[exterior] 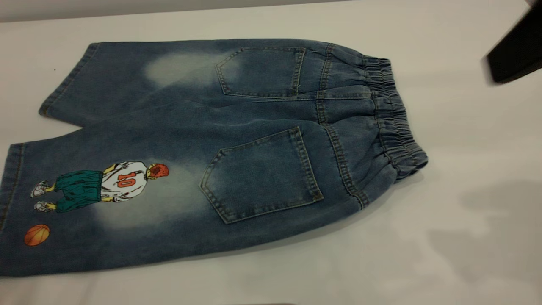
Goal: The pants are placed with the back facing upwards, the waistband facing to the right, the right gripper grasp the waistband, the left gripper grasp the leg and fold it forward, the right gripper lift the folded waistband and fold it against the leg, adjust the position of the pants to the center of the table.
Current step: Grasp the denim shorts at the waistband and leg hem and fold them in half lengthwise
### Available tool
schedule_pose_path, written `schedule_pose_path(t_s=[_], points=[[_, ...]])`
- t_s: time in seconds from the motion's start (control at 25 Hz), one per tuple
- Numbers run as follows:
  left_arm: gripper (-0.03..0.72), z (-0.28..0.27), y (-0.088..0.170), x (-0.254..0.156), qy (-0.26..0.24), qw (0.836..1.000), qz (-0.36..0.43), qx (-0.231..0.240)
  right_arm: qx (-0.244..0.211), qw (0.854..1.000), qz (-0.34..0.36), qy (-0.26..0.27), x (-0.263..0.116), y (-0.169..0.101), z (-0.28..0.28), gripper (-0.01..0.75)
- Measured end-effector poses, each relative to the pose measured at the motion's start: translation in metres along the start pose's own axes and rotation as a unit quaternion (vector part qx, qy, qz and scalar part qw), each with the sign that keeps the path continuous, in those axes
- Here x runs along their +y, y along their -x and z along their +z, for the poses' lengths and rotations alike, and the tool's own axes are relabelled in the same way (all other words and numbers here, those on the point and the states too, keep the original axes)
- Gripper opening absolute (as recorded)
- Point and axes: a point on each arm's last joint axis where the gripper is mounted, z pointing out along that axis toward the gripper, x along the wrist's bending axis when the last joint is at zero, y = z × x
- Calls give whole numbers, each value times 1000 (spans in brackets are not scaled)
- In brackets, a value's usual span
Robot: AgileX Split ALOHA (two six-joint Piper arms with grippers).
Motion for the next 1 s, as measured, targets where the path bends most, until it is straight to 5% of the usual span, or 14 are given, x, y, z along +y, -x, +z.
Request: schedule_pose_path(t_s=[0.44, 1.0], points=[[579, 74, -7, -3, -63, 996, -21, -52, 62, 991, 95, -76, 16, 37, 102, 596], [579, 100, 16, -5, -88, 993, 26, -72, 58, 983, 114, -132, 24, 65, 161, 594]])
